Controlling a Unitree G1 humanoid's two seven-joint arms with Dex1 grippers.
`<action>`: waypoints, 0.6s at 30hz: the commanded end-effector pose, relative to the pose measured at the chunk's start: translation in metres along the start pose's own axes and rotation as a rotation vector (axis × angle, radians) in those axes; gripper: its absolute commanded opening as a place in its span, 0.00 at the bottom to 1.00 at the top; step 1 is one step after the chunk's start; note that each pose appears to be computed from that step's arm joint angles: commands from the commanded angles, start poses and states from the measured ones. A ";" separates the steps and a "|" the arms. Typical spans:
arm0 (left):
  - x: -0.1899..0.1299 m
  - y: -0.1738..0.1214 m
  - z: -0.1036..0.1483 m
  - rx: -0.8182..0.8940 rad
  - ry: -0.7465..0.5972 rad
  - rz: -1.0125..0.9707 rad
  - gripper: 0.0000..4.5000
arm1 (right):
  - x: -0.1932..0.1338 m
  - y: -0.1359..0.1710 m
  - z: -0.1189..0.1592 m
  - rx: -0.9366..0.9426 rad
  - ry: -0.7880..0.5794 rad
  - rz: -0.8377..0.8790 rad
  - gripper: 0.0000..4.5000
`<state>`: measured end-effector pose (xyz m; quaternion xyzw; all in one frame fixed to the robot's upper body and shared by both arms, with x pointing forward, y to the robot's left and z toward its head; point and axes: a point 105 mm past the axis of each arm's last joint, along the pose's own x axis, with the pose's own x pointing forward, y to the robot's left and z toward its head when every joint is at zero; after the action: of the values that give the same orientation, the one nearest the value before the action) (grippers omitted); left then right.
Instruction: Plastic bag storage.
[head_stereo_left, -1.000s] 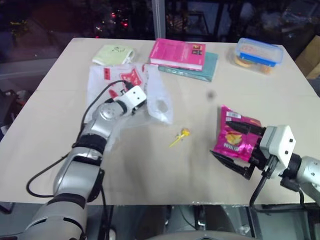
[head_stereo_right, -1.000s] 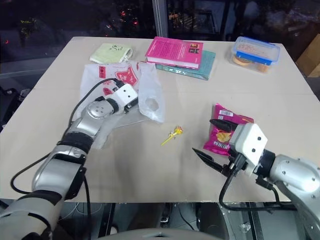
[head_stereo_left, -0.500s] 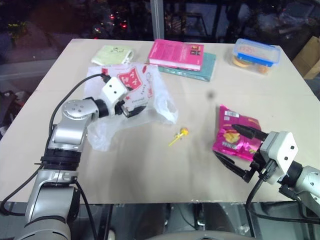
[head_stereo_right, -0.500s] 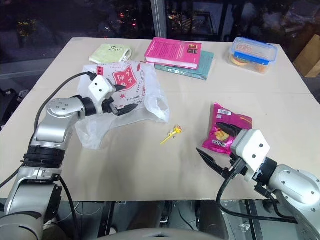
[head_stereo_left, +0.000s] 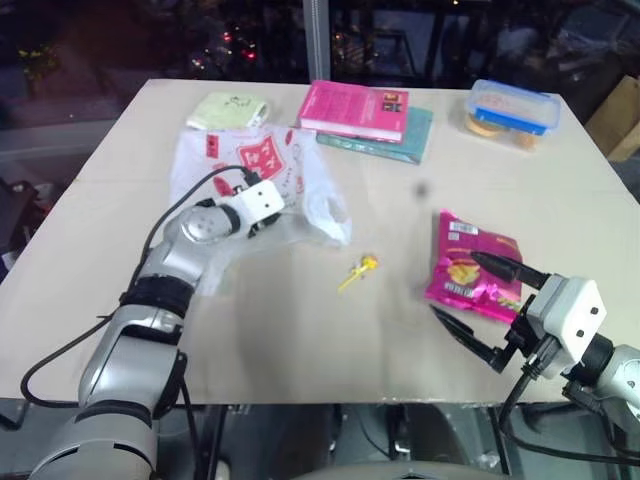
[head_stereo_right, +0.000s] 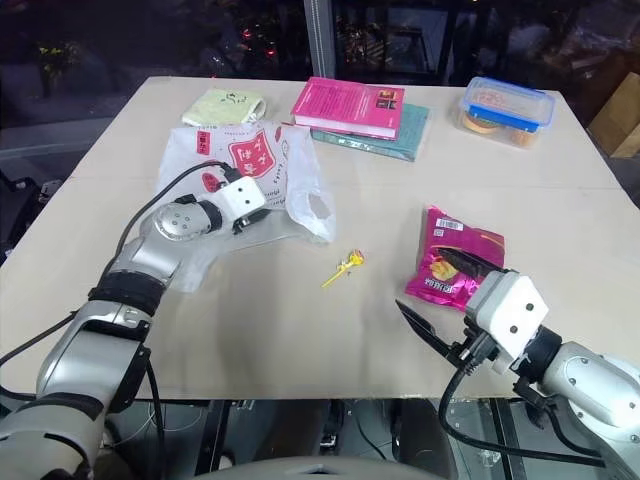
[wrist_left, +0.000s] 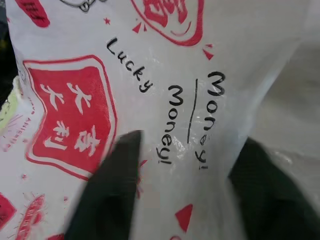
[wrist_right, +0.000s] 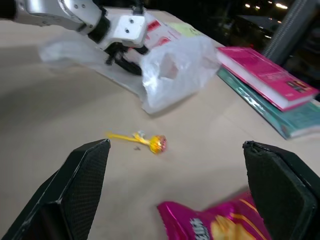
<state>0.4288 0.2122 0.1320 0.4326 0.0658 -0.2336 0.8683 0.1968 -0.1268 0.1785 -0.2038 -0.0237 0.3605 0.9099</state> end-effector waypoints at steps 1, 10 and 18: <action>-0.018 0.049 0.023 -0.184 -0.134 0.157 0.11 | -0.001 -0.010 -0.014 -0.120 0.118 -0.120 1.00; -0.059 0.089 0.097 -0.281 -0.296 0.181 0.02 | 0.004 -0.029 -0.072 -0.282 0.402 -0.159 1.00; -0.060 0.081 0.117 -0.336 -0.261 0.166 0.02 | 0.007 -0.051 -0.106 -0.515 0.523 -0.215 1.00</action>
<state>0.4071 0.1879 0.2666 0.2470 -0.0234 -0.2061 0.9466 0.2517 -0.1902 0.0970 -0.4865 0.1111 0.1944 0.8445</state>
